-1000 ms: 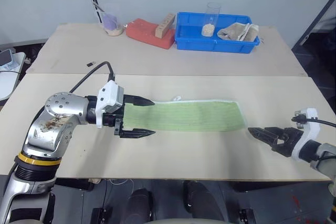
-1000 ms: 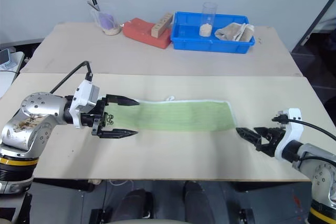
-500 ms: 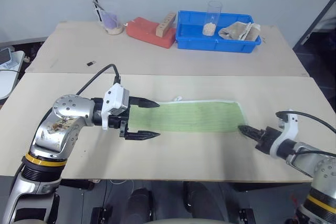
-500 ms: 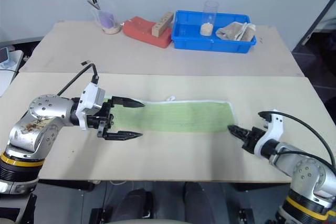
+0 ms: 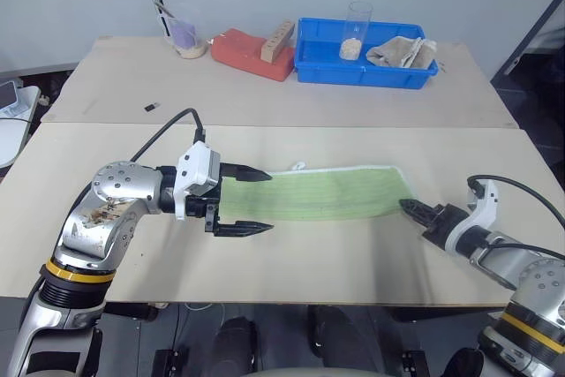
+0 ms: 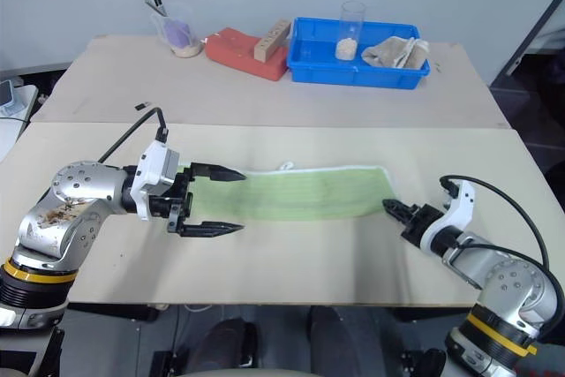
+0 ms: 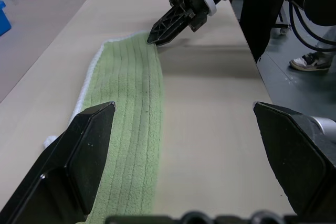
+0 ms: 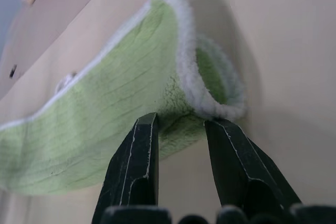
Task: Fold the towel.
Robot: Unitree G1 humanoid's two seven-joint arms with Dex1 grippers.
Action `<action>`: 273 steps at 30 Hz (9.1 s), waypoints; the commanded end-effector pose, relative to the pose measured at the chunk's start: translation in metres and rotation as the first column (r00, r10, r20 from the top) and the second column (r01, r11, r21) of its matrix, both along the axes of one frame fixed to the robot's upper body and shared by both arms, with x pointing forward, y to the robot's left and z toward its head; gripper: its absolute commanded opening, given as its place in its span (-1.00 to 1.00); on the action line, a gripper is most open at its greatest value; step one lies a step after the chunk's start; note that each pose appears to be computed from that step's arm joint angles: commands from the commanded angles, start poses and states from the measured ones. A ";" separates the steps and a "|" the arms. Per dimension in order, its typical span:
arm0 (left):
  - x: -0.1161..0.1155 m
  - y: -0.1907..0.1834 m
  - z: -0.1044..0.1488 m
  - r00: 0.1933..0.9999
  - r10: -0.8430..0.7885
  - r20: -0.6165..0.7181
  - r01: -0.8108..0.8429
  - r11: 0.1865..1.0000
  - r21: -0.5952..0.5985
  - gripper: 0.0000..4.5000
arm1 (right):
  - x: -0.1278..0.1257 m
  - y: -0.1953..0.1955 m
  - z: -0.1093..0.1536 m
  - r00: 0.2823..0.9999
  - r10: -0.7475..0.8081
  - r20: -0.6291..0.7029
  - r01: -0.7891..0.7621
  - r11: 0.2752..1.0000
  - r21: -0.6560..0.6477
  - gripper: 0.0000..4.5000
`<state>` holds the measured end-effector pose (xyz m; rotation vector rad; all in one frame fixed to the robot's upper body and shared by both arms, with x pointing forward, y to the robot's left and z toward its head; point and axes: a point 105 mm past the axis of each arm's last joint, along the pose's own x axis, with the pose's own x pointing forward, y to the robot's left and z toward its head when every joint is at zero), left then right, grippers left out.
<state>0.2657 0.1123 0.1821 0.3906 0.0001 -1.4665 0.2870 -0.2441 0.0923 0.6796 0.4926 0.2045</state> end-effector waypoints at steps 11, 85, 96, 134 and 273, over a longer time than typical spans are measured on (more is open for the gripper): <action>-0.003 -0.001 0.000 0.999 0.002 0.032 -0.002 1.000 -0.002 1.00 | -0.012 0.000 0.024 0.994 0.049 0.094 -0.049 0.999 -0.002 0.83; -0.014 0.031 0.002 0.919 0.393 -0.033 -0.394 0.909 -0.136 1.00 | 0.008 0.176 0.056 0.512 0.843 0.166 -0.593 0.486 -0.642 0.54; -0.013 0.075 -0.048 0.364 0.768 -0.528 -0.932 0.300 -0.205 1.00 | 0.010 0.171 0.085 0.322 0.928 0.187 -0.506 0.335 -0.795 0.86; 0.023 0.006 -0.032 0.460 0.787 -0.411 -0.888 0.407 -0.213 -0.98 | -0.002 0.102 0.123 0.186 0.983 0.000 -0.470 0.089 -0.878 0.88; 0.003 0.001 0.058 0.983 0.088 0.162 -0.056 0.980 -0.192 1.00 | 0.123 -0.015 0.063 0.972 0.053 0.228 0.055 0.894 -0.445 -0.99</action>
